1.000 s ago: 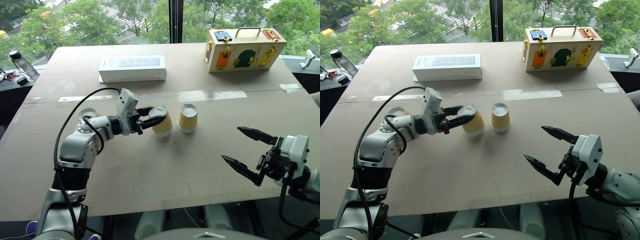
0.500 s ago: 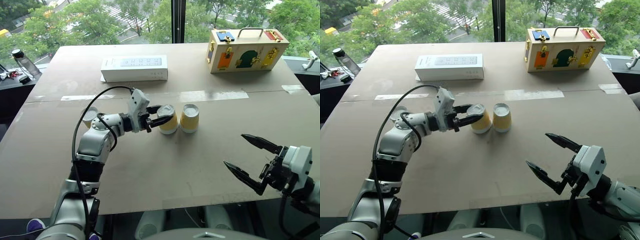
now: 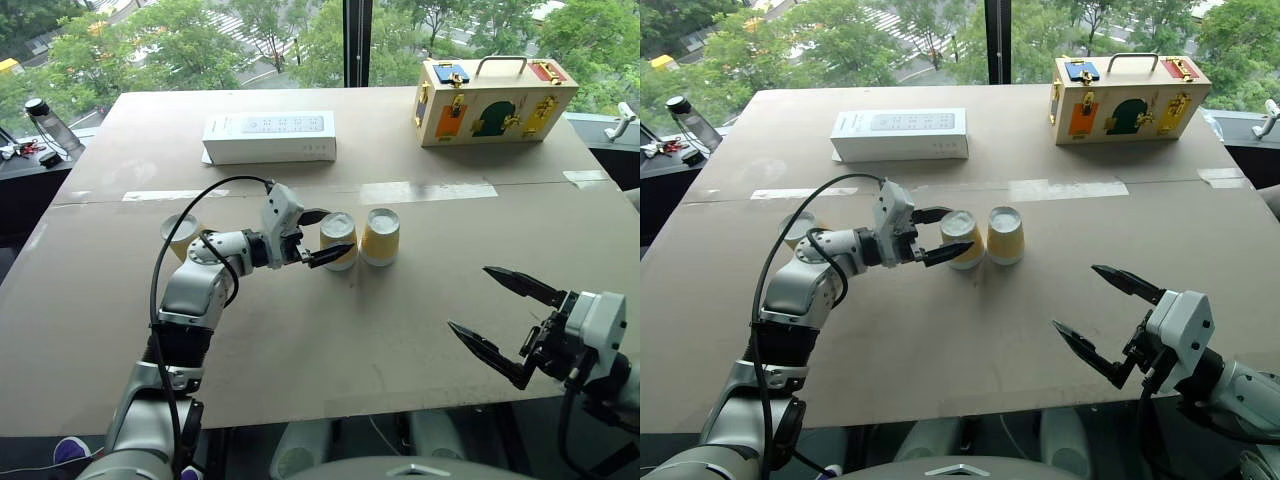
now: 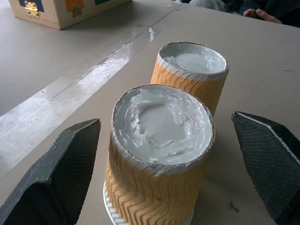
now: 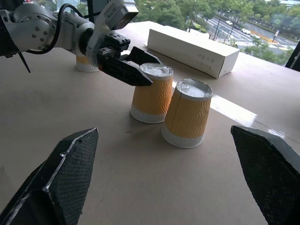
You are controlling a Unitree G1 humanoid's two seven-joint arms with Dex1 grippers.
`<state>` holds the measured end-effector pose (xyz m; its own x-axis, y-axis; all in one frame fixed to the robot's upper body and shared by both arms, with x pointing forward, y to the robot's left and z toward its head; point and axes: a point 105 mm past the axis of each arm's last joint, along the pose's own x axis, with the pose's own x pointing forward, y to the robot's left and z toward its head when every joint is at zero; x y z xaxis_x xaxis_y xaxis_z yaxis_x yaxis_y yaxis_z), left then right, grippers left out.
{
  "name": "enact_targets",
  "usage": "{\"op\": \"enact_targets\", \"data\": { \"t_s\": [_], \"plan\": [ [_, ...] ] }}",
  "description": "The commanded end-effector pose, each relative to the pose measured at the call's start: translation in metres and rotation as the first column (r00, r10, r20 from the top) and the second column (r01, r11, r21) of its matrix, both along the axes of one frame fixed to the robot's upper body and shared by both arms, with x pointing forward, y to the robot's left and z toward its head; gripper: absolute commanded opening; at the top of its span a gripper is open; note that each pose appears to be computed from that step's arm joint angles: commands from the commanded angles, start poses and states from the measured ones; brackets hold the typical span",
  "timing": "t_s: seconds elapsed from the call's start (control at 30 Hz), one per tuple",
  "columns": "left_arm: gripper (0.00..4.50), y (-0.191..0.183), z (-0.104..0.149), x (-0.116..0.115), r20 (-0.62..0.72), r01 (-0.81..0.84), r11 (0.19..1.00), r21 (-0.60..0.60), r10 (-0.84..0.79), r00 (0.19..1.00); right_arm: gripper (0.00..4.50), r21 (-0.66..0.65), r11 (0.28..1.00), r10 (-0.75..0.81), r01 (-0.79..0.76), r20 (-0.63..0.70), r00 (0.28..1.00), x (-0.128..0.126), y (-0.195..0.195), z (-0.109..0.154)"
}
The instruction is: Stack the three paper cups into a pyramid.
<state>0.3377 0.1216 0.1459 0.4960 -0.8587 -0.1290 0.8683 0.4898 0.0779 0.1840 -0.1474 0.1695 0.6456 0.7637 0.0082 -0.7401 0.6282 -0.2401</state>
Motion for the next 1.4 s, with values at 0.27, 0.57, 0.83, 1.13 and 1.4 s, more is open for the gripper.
{"op": "enact_targets", "data": {
  "t_s": [0.27,0.57,0.83,1.13,1.4],
  "plan": [
    [4.44,0.069,0.048,-0.059,0.054,-0.21,0.948,-0.241,0.229,0.972,4.5,0.022,0.992,0.12,-0.121,0.04,0.992,0.012,0.013,0.011],
    [4.44,0.166,-0.008,-0.099,-0.016,-0.751,0.628,-0.206,0.765,0.644,4.5,0.058,0.966,0.247,-0.251,0.074,0.966,0.027,0.03,0.015],
    [4.44,0.185,-0.014,-0.083,-0.026,-0.813,0.546,-0.201,0.827,0.561,4.5,0.049,0.965,0.255,-0.259,0.079,0.964,0.027,0.029,0.014],
    [4.44,0.176,-0.013,-0.044,-0.012,-0.794,0.58,-0.182,0.806,0.592,4.5,0.044,0.973,0.224,-0.228,0.08,0.971,0.021,0.027,0.013],
    [4.44,0.172,-0.008,-0.02,0.018,-0.803,0.563,-0.193,0.821,0.571,4.5,0.043,0.977,0.203,-0.207,0.08,0.976,0.016,0.026,0.014]
  ]
}}
